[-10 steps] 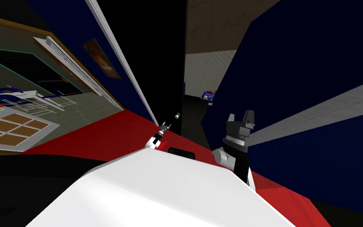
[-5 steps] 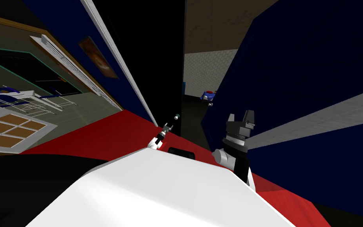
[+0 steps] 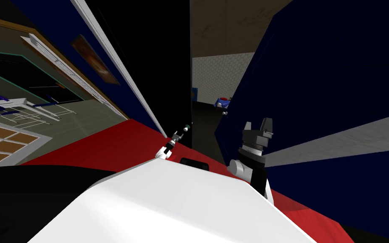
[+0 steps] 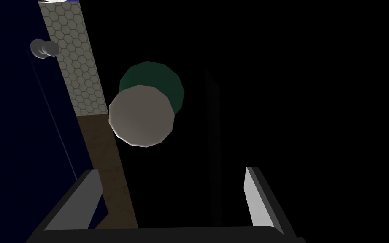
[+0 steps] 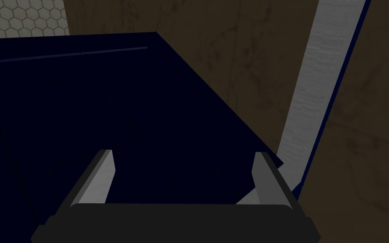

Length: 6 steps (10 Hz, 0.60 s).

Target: Push the door open

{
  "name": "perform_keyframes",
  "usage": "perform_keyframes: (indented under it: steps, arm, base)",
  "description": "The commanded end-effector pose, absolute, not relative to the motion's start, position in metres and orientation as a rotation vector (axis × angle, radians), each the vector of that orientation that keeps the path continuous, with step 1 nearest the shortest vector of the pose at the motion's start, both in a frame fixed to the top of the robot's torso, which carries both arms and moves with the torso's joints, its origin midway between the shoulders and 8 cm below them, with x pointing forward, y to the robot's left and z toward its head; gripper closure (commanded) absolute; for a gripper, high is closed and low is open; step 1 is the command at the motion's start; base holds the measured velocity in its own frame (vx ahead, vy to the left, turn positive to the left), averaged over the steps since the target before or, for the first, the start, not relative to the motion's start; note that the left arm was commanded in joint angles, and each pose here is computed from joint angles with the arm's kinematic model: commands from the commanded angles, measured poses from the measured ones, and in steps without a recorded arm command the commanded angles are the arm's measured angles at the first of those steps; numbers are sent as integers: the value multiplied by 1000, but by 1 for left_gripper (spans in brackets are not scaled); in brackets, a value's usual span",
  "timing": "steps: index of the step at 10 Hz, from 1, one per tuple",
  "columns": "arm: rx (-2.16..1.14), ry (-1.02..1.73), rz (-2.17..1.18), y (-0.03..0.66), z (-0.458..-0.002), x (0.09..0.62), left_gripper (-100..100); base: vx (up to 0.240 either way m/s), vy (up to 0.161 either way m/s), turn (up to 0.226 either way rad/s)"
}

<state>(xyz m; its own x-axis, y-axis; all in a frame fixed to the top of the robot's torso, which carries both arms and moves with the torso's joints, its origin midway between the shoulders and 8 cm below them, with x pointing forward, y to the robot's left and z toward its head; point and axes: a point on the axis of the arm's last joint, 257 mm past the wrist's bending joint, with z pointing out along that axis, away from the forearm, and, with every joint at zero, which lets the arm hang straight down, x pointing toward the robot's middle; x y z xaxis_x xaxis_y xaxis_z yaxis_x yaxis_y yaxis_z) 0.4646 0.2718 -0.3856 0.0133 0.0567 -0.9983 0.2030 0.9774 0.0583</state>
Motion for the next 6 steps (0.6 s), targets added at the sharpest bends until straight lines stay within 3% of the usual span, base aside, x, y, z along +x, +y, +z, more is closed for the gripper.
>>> perform_keyframes:
  steps: [1, 6]
  arm:
    - [204, 1558, -110, 272, -386, 463, -100]
    - [161, 1557, -149, 245, -391, 460, -100]
  base:
    - [211, -25, -33]
    - [158, -38, -21]
